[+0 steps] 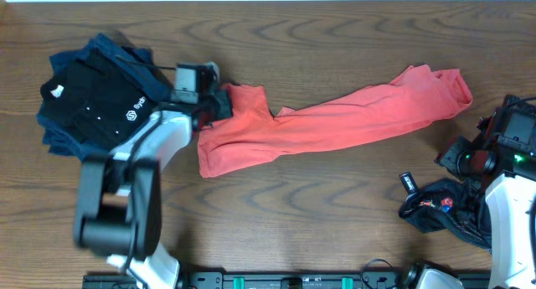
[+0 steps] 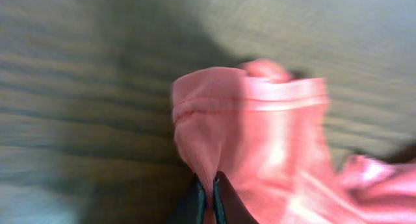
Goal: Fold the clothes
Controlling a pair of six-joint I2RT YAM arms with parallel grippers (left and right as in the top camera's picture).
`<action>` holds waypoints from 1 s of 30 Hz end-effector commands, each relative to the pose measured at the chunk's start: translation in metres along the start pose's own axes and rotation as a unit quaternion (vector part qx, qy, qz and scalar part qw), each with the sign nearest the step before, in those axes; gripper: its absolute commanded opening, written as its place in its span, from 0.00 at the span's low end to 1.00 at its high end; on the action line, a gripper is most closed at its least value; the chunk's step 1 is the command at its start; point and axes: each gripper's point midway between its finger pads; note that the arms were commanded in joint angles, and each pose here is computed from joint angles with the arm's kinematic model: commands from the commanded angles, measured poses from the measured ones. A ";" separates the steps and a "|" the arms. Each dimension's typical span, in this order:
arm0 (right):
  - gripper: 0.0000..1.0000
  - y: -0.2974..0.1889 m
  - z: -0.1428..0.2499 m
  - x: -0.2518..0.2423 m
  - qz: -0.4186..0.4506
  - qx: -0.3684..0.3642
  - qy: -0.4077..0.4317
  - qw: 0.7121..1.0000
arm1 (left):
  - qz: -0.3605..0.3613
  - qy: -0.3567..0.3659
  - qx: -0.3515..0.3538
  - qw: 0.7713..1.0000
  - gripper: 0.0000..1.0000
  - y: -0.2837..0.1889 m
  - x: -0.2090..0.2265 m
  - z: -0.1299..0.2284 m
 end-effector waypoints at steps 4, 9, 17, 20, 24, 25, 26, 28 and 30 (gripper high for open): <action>0.60 -0.001 -0.008 0.007 -0.013 -0.014 -0.024 1.000 | 0.104 0.024 -0.019 0.994 0.06 -0.096 -0.061 -0.010; 0.61 0.000 -0.013 0.014 -0.034 -0.024 -0.040 0.998 | 0.085 0.045 0.017 0.995 0.06 -0.144 -0.056 0.025; 0.64 0.031 -0.008 0.014 -0.037 0.018 -0.036 0.998 | 0.050 0.091 0.041 0.994 0.06 -0.199 -0.040 0.068; 0.64 0.041 -0.025 0.026 -0.072 -0.009 -0.036 0.997 | 0.047 0.080 0.072 0.993 0.06 -0.208 -0.035 0.086; 0.66 0.044 -0.059 0.044 -0.121 -0.072 -0.035 0.989 | 0.029 0.057 0.137 0.989 0.06 -0.213 -0.022 0.116; 0.66 0.043 -0.065 0.046 -0.127 -0.083 -0.034 0.988 | 0.022 0.054 0.150 0.987 0.06 -0.213 -0.019 0.122; 0.66 0.042 -0.071 0.050 -0.134 -0.096 -0.037 0.986 | 0.018 0.051 0.158 0.986 0.06 -0.214 -0.016 0.126; 0.66 0.040 -0.081 0.061 -0.152 -0.118 -0.050 0.980 | 0.013 0.046 0.168 0.985 0.06 -0.213 -0.013 0.130; 0.66 0.040 -0.087 0.073 -0.164 -0.133 -0.070 0.975 | 0.011 0.044 0.172 0.984 0.06 -0.212 -0.011 0.133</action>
Point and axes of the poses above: each gripper's point midway between its finger pads, its own y axis out along the fingers, its own x axis along the line the jaws close on, z = x × y, and after that the axes turned 14 degrees about -y, right-handed
